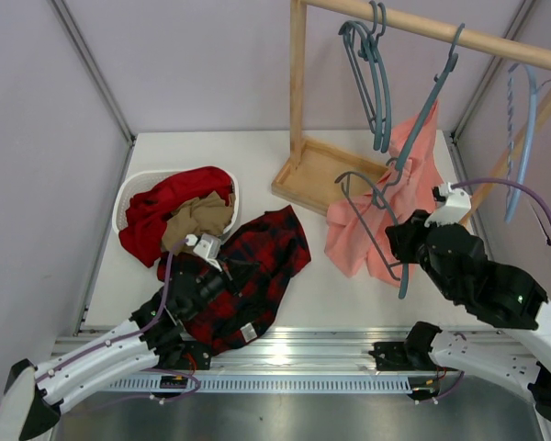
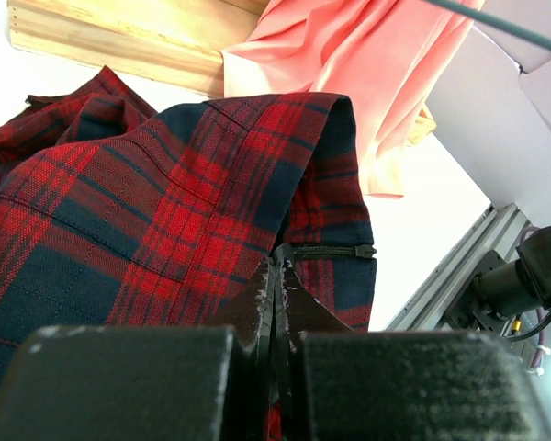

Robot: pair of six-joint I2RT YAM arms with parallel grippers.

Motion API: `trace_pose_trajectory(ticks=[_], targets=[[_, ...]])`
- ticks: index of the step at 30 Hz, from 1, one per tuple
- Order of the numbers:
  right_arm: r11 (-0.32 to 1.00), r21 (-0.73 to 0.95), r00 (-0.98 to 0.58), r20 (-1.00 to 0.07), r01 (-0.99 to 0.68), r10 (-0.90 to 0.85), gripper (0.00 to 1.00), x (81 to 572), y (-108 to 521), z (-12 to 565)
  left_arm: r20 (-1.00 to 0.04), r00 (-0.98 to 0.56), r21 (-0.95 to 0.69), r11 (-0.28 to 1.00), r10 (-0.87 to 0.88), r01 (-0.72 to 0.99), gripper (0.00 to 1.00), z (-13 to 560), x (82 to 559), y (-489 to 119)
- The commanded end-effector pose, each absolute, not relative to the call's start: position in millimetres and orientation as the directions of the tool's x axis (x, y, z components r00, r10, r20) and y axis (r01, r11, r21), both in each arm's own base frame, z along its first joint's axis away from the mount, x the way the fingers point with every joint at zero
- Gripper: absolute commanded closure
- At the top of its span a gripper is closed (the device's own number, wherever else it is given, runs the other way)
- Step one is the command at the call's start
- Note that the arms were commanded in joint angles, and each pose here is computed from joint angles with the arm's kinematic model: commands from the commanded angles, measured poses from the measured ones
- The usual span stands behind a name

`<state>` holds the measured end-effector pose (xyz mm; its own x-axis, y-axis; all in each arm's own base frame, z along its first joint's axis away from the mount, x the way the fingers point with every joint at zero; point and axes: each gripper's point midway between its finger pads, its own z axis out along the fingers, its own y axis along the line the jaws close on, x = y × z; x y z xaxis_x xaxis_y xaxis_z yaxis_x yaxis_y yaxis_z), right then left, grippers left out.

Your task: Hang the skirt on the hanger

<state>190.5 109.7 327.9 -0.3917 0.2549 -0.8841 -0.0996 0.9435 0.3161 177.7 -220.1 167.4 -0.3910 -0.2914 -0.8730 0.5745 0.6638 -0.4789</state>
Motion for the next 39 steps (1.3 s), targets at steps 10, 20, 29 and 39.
trace_pose_trajectory(ticks=[10, 20, 29, 39], targets=[[0.758, 0.607, -0.530, -0.736, -0.240, 0.421, 1.00, 147, 142, 316, -0.881, -0.339, -0.472, 0.622, -0.329, 0.624, 1.00, 211, 183, -231], [0.653, 0.668, -0.563, -0.712, -0.358, 0.419, 1.00, 139, 173, 325, -0.894, -0.342, -0.444, 0.680, -0.290, 0.584, 1.00, 200, 191, -226], [0.623, 0.661, -0.570, -0.725, -0.419, 0.386, 1.00, 138, 189, 343, -0.894, -0.351, -0.438, 0.707, -0.279, 0.555, 1.00, 191, 198, -227], [0.606, 0.686, -0.635, -0.686, -0.403, 0.355, 1.00, 116, 179, 329, -0.889, -0.368, -0.439, 0.733, -0.271, 0.520, 1.00, 196, 214, -238]])
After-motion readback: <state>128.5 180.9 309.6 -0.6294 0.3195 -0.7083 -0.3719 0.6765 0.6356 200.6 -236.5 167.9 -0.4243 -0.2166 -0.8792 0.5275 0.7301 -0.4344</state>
